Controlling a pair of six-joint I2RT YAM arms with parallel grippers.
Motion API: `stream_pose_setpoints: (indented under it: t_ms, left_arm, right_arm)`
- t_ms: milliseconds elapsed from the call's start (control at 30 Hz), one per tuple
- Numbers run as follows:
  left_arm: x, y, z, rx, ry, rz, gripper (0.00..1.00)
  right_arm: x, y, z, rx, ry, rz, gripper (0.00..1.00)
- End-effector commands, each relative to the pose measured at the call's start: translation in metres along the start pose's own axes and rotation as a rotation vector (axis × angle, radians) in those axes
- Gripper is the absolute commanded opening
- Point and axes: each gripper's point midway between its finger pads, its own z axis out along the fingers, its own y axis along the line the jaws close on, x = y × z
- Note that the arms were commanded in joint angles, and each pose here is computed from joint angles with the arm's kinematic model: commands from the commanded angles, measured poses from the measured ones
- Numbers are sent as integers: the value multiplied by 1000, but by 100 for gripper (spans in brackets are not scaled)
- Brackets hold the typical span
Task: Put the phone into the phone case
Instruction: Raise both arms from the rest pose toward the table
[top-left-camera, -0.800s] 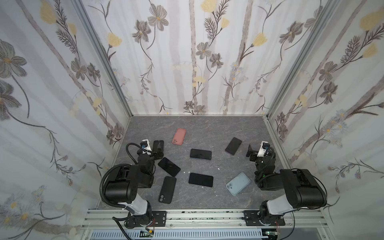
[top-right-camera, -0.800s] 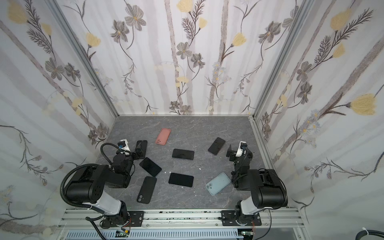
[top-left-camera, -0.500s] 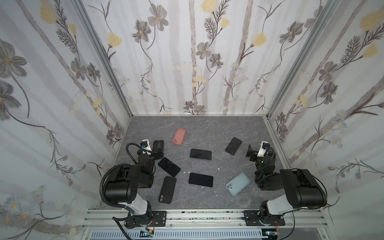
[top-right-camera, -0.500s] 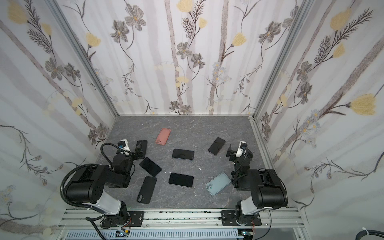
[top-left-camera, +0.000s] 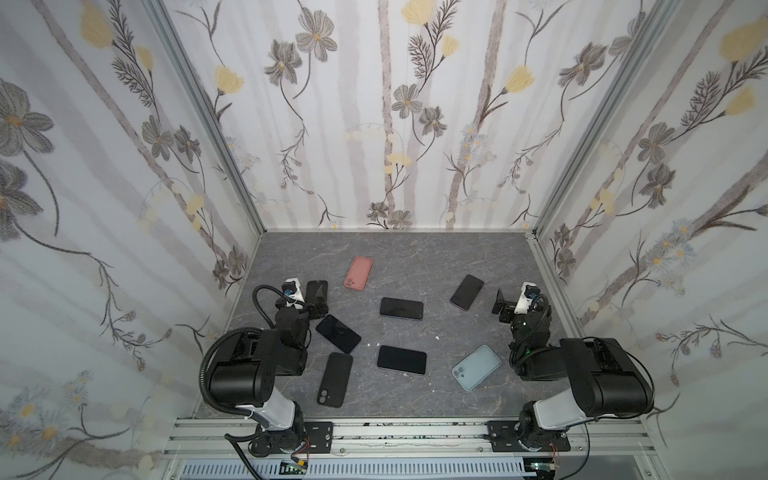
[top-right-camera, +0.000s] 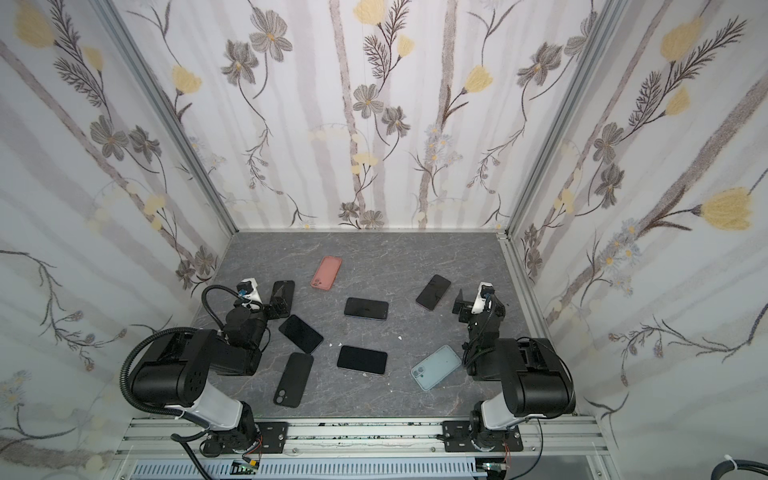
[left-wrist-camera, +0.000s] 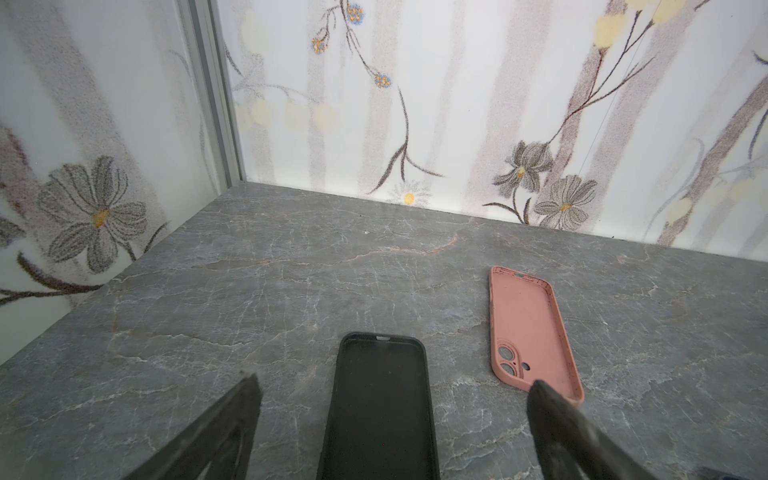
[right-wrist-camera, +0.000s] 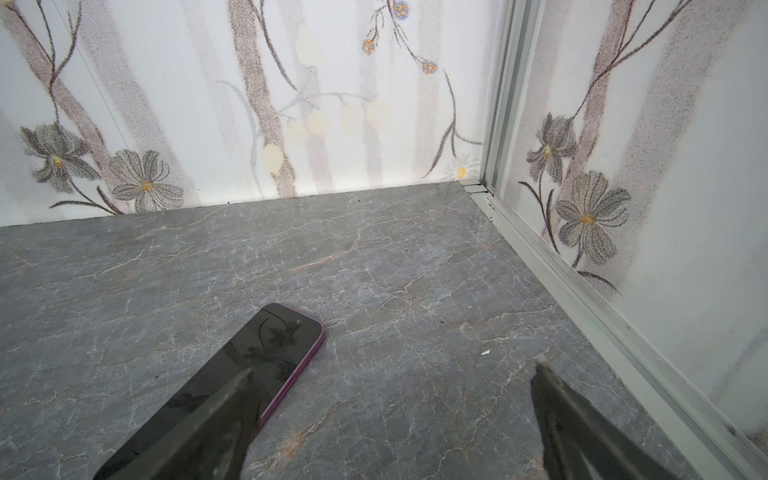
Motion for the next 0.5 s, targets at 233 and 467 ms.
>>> stream_pose_setpoints:
  t_ms: [233,467]
  left_arm:
    - [-4,-1,2,7,-11,6,100]
    - [-10,2,1,-15,-19,-3,99]
  right_arm:
    - [-10,0,0,1,-39,8,100]
    - [-11,0,-2,-2,-45,10,100]
